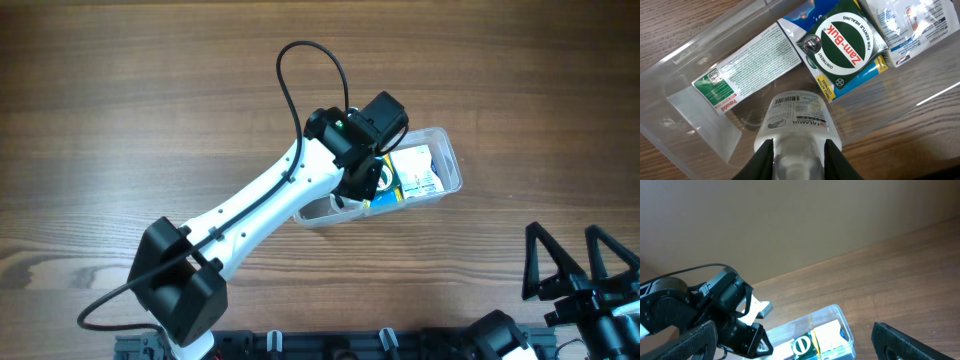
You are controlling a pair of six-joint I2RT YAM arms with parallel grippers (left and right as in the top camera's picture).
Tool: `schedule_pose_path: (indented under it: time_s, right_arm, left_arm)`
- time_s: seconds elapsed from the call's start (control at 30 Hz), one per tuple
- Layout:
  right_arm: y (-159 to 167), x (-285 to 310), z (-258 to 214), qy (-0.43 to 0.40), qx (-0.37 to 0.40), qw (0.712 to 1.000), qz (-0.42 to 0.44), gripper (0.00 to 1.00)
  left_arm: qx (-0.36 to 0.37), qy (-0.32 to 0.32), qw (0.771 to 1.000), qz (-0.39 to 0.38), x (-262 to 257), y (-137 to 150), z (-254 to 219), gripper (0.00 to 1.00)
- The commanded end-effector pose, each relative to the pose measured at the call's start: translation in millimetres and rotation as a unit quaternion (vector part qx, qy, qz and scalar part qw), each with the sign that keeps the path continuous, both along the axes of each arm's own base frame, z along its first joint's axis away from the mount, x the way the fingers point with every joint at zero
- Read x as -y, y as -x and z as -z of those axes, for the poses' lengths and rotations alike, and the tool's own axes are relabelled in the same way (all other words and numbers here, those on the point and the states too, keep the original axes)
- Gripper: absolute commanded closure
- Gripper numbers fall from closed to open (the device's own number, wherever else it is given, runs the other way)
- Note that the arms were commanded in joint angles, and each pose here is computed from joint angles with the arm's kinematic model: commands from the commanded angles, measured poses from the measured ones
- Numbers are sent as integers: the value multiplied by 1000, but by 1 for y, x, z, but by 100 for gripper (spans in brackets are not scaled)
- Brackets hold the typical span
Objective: Pack container
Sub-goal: 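Carry the Calamol bottle over and lay it inside the container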
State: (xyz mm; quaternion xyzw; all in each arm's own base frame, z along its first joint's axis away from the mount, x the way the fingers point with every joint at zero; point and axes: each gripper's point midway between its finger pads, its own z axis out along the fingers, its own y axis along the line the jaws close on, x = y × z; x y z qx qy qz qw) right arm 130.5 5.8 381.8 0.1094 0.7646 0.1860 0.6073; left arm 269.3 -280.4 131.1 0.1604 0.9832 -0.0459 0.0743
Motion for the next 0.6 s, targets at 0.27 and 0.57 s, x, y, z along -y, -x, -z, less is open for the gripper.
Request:
schedule_pose_path:
  time_s: [0.27,0.57]
  right_arm:
    - [0,4,-1,6,4,1000,8,0]
    - [0,3,-1,6,4,1000,8,0]
  left_arm:
    - [32,5,999,-2,0,-18,-9,76]
    - [-8,4,1000,3,7,-11,12,70]
